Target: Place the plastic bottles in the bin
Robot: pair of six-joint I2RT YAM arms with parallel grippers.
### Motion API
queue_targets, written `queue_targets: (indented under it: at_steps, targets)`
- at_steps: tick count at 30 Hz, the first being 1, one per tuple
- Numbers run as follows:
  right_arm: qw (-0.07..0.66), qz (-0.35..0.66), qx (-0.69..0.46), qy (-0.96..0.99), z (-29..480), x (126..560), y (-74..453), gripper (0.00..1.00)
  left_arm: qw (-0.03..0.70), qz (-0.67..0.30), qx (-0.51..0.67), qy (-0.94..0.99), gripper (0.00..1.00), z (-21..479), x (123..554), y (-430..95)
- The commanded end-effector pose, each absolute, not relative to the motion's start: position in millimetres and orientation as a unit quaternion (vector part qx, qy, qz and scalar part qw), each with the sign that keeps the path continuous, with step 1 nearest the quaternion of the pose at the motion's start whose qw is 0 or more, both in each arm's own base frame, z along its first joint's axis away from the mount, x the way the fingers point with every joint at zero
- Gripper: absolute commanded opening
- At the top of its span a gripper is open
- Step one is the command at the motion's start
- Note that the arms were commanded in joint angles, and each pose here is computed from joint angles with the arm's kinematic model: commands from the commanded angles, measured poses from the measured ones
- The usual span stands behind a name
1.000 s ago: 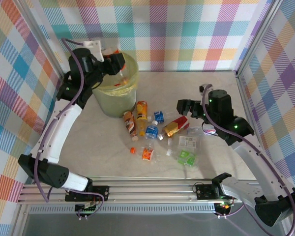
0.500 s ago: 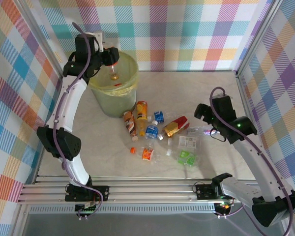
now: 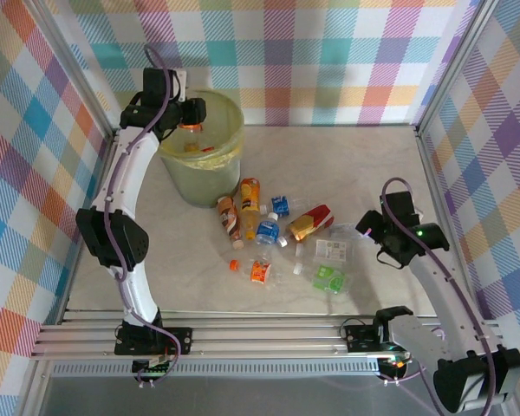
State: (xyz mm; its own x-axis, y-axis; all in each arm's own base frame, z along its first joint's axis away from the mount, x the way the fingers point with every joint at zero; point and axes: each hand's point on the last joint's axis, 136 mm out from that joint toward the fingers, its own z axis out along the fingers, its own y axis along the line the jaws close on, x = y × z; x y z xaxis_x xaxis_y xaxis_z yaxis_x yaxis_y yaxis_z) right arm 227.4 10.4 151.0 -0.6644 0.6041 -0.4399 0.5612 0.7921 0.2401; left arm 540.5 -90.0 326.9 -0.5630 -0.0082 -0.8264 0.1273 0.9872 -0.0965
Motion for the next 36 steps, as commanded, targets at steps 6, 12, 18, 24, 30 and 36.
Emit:
queue_targets:
  at_steps: [6,12,18,24,30,36]
  targets:
    - [0.234,0.139,0.291,0.917,141,247,46,1.0,0.451,-0.048,0.041,0.89,0.59,307,553,-80]
    - [0.219,0.153,0.249,0.931,141,242,56,1.0,0.437,-0.041,0.041,0.897,0.77,291,558,-79]
    - [0.205,0.178,0.202,0.941,144,232,72,1.0,0.437,-0.049,0.042,0.897,0.86,293,560,-81]
    - [0.188,0.193,0.124,0.955,150,220,100,1.0,0.445,-0.065,0.04,0.892,0.93,311,552,-85]
    - [0.163,0.187,0.045,0.968,146,208,125,1.0,0.466,-0.099,0.037,0.878,0.96,345,528,-91]
    - [0.127,0.173,-0.002,0.977,131,197,137,1.0,0.521,-0.16,0.041,0.838,1.0,386,485,-102]
